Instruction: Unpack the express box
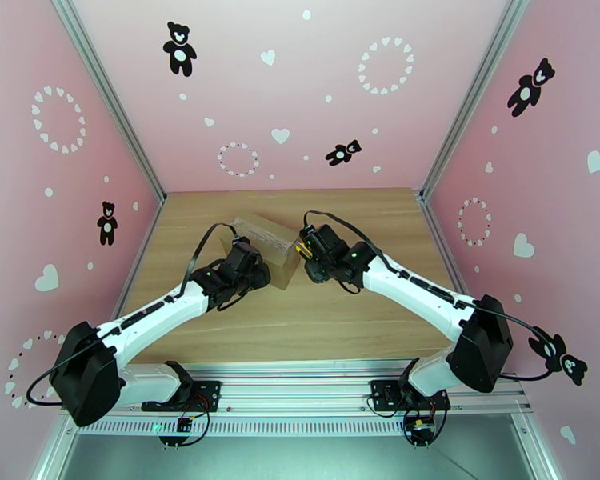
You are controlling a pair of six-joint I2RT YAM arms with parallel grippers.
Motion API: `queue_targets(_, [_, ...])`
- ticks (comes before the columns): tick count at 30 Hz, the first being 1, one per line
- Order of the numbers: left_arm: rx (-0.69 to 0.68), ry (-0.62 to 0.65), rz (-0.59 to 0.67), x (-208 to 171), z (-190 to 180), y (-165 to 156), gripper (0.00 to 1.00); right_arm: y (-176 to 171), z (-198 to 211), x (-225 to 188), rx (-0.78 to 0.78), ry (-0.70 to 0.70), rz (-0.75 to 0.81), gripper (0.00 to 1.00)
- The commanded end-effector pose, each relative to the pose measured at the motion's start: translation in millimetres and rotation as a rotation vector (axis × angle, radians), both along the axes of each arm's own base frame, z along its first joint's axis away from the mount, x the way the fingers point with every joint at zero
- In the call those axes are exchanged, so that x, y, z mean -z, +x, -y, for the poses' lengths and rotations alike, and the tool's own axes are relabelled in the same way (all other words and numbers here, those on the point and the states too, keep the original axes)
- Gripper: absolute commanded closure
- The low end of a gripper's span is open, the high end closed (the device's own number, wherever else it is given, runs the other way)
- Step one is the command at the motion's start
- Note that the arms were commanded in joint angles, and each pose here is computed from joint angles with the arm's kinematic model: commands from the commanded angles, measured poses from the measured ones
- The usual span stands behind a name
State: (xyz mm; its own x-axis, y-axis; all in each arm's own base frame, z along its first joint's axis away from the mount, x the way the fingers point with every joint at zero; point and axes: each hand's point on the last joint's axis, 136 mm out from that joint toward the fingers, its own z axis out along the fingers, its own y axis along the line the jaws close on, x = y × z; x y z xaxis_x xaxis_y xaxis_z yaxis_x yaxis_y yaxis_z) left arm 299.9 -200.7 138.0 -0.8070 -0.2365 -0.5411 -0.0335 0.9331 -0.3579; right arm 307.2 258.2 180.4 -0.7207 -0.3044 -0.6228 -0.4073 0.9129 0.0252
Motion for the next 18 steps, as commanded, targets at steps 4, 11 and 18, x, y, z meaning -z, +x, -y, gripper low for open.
queue_targets(4, [-0.028,-0.016,0.067,-18.4,5.6,15.9,0.54,-10.3,5.2,-5.7,-0.001,-0.019,-0.006,1.00])
queue_targets(11, [-0.036,-0.005,0.063,-15.5,5.8,18.8,0.54,-11.7,4.7,-8.0,-0.004,-0.023,-0.001,1.00])
queue_targets(18, [-0.047,0.007,0.076,-18.5,4.1,22.9,0.54,-13.2,4.0,-9.6,-0.005,-0.034,0.006,1.00])
